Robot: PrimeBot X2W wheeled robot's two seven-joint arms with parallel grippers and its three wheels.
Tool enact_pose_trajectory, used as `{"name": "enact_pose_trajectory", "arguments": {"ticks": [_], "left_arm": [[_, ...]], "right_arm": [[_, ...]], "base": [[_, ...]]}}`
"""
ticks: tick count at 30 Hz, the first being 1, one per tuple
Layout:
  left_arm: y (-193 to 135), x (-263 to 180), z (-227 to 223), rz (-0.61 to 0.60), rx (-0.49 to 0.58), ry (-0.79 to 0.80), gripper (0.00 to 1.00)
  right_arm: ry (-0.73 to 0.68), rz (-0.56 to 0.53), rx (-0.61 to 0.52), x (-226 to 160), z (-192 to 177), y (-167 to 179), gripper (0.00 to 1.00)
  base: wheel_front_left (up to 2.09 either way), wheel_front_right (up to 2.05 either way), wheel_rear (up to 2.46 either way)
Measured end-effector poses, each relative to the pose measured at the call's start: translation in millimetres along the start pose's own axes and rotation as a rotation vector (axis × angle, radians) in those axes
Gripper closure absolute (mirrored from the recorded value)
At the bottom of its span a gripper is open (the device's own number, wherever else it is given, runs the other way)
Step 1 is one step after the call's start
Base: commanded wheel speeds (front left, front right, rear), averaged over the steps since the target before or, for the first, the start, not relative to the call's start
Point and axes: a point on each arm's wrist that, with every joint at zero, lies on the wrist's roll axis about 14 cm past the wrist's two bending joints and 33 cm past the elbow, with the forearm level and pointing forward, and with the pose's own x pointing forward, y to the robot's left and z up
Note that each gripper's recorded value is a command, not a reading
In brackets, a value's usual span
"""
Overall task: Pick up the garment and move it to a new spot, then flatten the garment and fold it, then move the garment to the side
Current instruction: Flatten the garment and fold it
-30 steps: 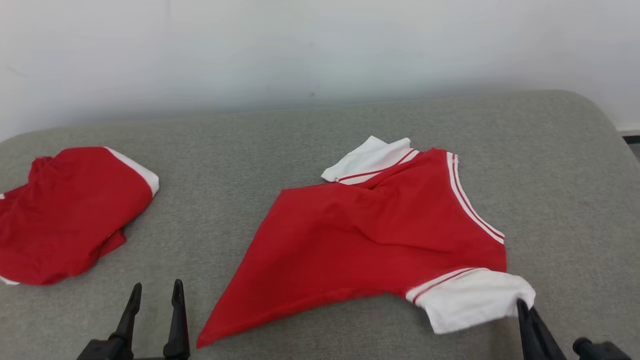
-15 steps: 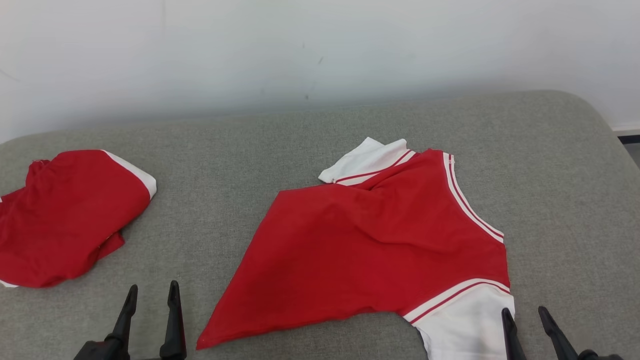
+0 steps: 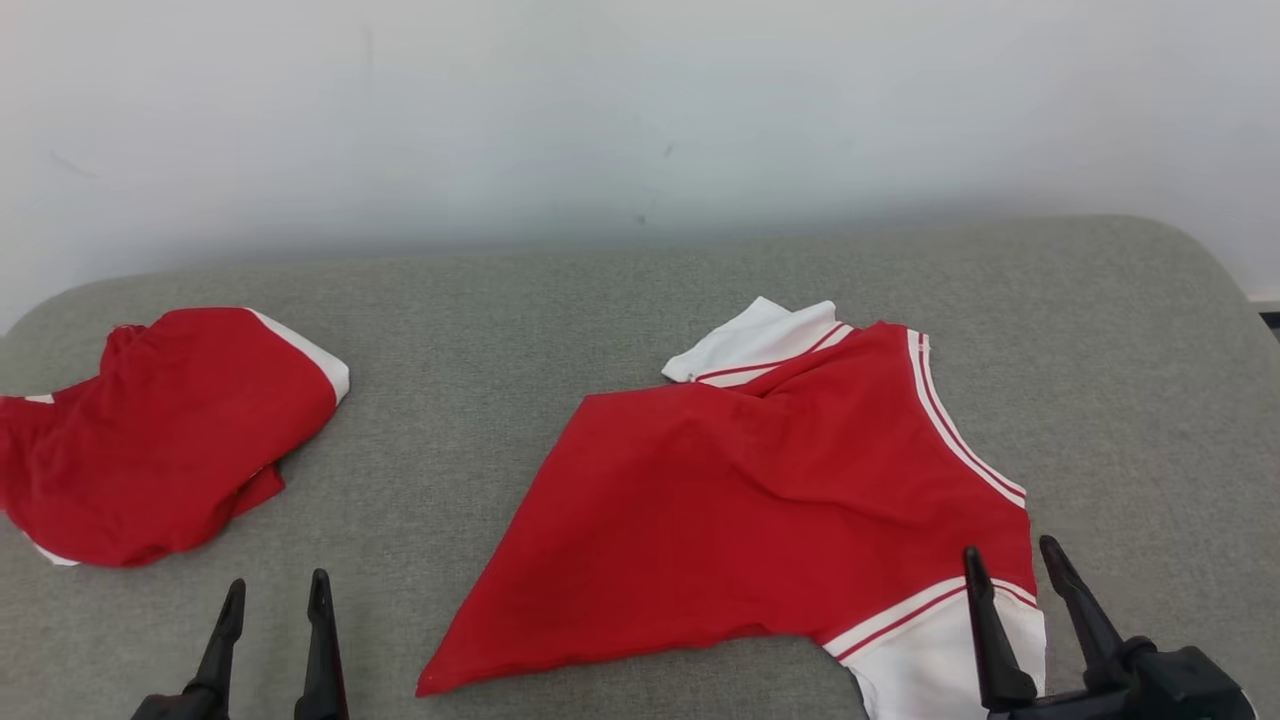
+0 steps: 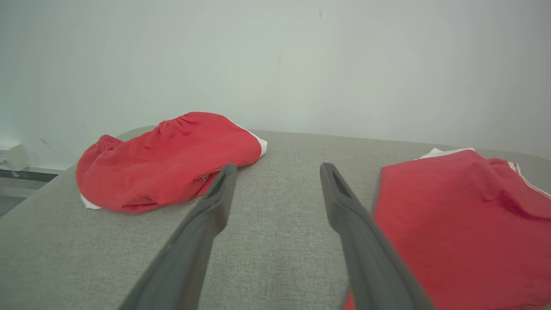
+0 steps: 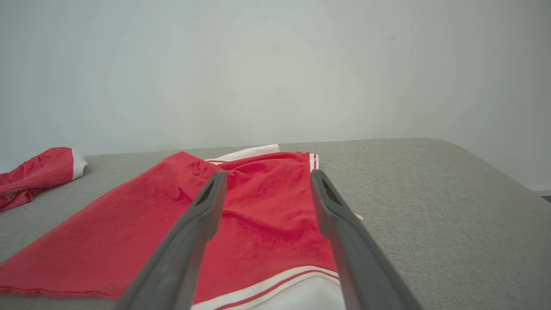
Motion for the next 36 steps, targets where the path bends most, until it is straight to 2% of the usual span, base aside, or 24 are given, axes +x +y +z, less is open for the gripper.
{"name": "enact_pose_trajectory", "arguments": {"ticks": [7,18,26,36], "left_arm": [[14,-11,3,0.041,0.012,-0.006,0.0],[22,-17,5,0.065,0.016,-0.009,0.0],[10,-16,-1,0.017,0.042,0.011,0.0],[10,-20,3,-0.016,0.086,0.007,0.0]], "right_arm": [[-0.017,0.043,0.006,9,3,18,0.0],[-0.023,0.059,-0.001,13,5,22,0.0],[-0.012,0.059,-0.003,14,2,22,0.0],[-0.013,0.051,-0.004,11,2,20,0.0]], "base": [[0.0,0.0,0.0],[0.0,0.0,0.0],[0.0,0.0,0.0],[0.0,0.0,0.0]]}}
